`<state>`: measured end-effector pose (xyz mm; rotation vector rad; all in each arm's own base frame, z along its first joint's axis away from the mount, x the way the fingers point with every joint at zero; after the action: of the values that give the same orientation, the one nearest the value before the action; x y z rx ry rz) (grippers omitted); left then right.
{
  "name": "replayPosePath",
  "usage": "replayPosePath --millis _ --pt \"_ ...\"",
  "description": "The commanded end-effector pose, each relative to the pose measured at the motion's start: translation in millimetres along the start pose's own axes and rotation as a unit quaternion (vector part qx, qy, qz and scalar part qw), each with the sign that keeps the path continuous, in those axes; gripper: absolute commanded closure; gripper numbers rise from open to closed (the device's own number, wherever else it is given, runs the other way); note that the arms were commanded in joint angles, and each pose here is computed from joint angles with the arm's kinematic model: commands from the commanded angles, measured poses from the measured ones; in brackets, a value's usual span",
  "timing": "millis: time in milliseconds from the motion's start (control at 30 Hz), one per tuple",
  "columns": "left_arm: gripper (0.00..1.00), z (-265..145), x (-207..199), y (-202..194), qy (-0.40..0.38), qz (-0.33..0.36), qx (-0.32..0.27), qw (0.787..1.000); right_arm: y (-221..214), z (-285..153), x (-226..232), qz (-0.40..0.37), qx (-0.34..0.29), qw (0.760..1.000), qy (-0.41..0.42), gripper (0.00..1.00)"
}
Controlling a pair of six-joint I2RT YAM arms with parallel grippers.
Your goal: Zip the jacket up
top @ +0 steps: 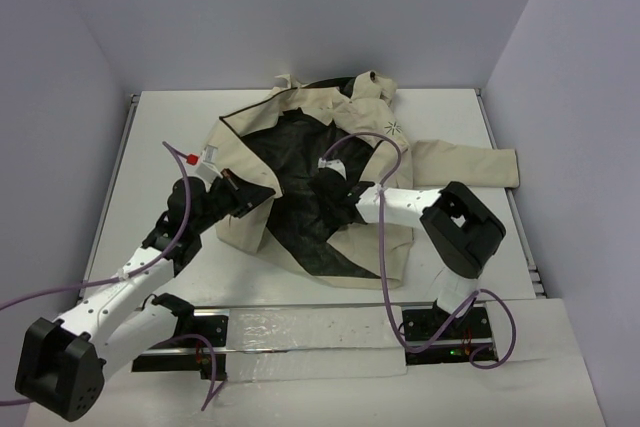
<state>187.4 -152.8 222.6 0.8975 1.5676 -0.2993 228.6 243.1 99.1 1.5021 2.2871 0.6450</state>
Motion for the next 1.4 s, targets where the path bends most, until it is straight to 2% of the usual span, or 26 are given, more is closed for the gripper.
replayPosePath --millis 0,167,267,333,467,667,933,1067,1267,1367 --pt "1.00 -9.4 -10.8 4.1 -0.025 0.008 -0.018 0.999 1.8 13.3 13.2 0.011 0.006 1.000 0.017 0.65" --pt "1.00 -12.7 -9.2 3.4 -0.015 0.015 -0.019 1.000 1.0 13.4 16.3 0.005 0.004 1.000 0.014 0.78" --pt "1.00 -16.2 -10.5 3.4 -0.021 0.015 -0.024 0.999 4.6 6.1 17.7 0.001 -0.010 1.000 0.009 0.94" --pt "1.00 -17.6 -9.8 2.8 -0.017 0.014 -0.024 0.999 6.6 -2.4 20.2 -0.006 -0.019 1.000 0.004 1.00" --pt "1.00 -21.1 -10.2 2.1 -0.021 0.010 -0.030 0.999 9.3 -22.4 24.8 -0.025 -0.046 0.999 -0.014 1.00" --pt "1.00 -21.8 -9.2 2.5 -0.017 0.013 -0.034 0.999 2.5 -54.7 31.8 -0.044 -0.106 0.993 0.000 1.00" --pt "1.00 -18.7 -5.9 1.7 -0.013 0.011 -0.030 0.999 -27.7 -75.7 47.1 -0.092 -0.158 0.983 -0.015 1.00" --pt "1.00 -17.6 -5.2 1.7 -0.013 0.011 -0.029 0.999 -40.6 -85.8 53.4 -0.090 -0.188 0.978 -0.021 0.98" --pt "1.00 -15.5 -6.2 3.0 -0.013 0.015 -0.027 0.999 -54.5 -100.8 48.8 -0.078 -0.227 0.970 -0.037 0.85" --pt "1.00 -15.3 -5.3 2.3 -0.011 0.016 -0.025 0.999 -63.3 -106.2 46.2 -0.079 -0.245 0.966 -0.021 0.65"
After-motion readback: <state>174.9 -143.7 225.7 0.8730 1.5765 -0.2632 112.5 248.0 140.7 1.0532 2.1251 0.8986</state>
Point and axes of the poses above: each gripper's point midway between its finger pads, its own z axis out along the fingers, its own x axis along the line the jaws close on, y = z × x, the point moved 10 cm from there along -z, back along the fingers, and after that the axes turned 11 degrees about -z, right-handed, at the moved point
